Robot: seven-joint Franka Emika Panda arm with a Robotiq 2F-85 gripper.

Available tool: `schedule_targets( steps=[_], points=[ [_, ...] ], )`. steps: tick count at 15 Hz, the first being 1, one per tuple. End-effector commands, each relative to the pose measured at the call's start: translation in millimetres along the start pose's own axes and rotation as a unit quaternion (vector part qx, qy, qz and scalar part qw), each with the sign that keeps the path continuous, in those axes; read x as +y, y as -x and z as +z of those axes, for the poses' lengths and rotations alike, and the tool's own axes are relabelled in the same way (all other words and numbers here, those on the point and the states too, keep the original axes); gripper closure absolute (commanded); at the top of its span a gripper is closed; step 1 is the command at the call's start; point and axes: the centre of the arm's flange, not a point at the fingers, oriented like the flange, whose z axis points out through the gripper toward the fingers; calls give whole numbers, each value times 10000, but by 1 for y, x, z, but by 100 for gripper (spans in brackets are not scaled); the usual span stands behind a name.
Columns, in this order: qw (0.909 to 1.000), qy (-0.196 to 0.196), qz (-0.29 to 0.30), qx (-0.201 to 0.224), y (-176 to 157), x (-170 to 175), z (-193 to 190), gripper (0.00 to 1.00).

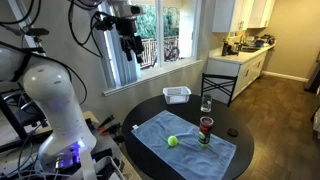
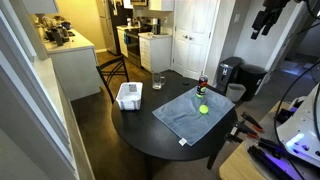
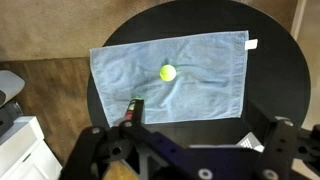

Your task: Put the tennis ball inside the canister

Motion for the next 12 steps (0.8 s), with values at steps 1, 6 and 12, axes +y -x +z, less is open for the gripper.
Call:
schedule_targets(
  steps=[1, 6, 12],
  points=[
    [10000, 0, 0, 0, 0, 0, 0, 0],
    [10000, 3, 27, -46, -4, 0, -1, 0],
    [9979, -349, 544, -37, -61, 35, -21, 0]
  ],
)
